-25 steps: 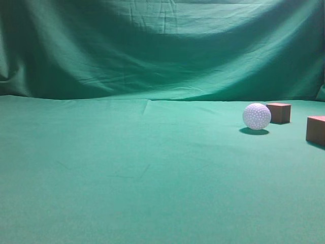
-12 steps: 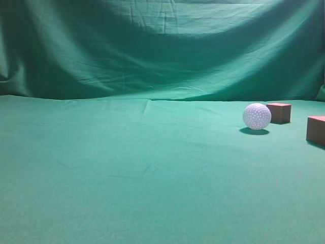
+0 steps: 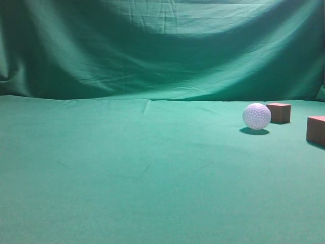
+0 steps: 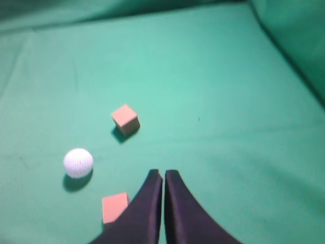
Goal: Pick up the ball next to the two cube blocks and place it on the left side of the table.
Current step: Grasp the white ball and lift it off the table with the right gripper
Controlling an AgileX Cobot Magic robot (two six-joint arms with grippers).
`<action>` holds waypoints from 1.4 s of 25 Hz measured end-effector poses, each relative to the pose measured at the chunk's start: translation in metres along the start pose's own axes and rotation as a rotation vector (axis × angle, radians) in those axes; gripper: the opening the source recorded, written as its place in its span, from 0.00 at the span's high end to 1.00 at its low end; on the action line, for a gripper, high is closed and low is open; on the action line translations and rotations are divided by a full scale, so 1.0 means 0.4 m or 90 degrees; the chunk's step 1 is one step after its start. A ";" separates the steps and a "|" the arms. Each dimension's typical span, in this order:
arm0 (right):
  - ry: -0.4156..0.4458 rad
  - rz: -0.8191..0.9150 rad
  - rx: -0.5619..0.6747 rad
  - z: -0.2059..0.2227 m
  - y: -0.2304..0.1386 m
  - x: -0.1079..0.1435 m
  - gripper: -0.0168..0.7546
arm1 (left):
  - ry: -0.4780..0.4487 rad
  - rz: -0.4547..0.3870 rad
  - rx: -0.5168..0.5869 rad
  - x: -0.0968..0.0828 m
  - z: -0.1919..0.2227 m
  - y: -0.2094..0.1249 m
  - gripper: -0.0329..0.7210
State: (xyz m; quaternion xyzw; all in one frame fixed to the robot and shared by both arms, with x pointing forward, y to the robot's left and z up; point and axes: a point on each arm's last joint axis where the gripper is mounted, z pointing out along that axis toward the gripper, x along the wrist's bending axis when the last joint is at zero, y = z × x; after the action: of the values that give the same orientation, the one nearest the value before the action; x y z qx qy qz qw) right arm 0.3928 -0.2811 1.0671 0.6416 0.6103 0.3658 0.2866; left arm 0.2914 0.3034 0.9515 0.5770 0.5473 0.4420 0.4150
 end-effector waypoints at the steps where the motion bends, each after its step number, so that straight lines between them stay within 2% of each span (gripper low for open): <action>1: 0.004 -0.017 0.020 0.017 0.011 0.005 0.98 | 0.000 0.000 0.000 0.000 0.000 0.000 0.96; 4: 0.040 -0.097 0.097 0.083 0.039 0.043 0.98 | 0.000 0.000 0.000 0.000 0.000 0.000 0.96; 8: 0.094 -0.173 0.192 0.166 0.067 0.129 0.98 | 0.000 0.000 0.000 0.000 0.000 0.000 0.96; 13: 0.119 -0.211 0.269 0.299 0.086 0.214 0.98 | 0.000 0.000 0.000 0.000 0.000 0.000 0.96; 16: 0.117 -0.208 0.305 0.367 0.089 0.236 0.77 | 0.000 0.000 0.000 0.000 0.000 0.000 0.96; 21: 0.118 -0.191 0.349 0.450 0.071 0.255 0.28 | 0.000 0.000 0.000 0.000 0.000 0.000 0.96; 23: 0.120 -0.178 0.363 0.475 0.058 0.261 0.16 | 0.000 0.000 0.000 0.000 0.000 0.000 0.96; 24: 0.120 -0.176 0.370 0.489 0.049 0.263 0.13 | 0.000 0.000 0.000 0.000 0.000 0.000 0.96; 28: 0.115 -0.173 0.385 0.539 0.014 0.264 0.15 | 0.000 0.000 0.000 0.000 0.000 0.000 0.96; 29: 0.113 -0.173 0.388 0.551 0.005 0.264 0.23 | 0.000 0.000 0.000 0.000 0.000 0.000 0.96; 30: 0.113 -0.175 0.388 0.560 -0.001 0.264 0.25 | 0.000 0.000 0.000 0.000 0.000 0.000 0.96; 34: 0.113 -0.183 0.388 0.589 -0.021 0.264 0.24 | 0.000 0.000 0.000 0.000 0.000 0.000 0.96; 35: 0.112 -0.184 0.392 0.596 -0.028 0.263 0.29 | 0.000 0.000 0.000 0.000 0.000 0.000 0.96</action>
State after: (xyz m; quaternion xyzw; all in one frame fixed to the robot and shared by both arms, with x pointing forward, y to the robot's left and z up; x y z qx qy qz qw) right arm 0.5803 -0.1568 0.9353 0.5708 0.7989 0.1743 0.0747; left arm 0.2914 0.3034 0.9515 0.5770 0.5473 0.4420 0.4150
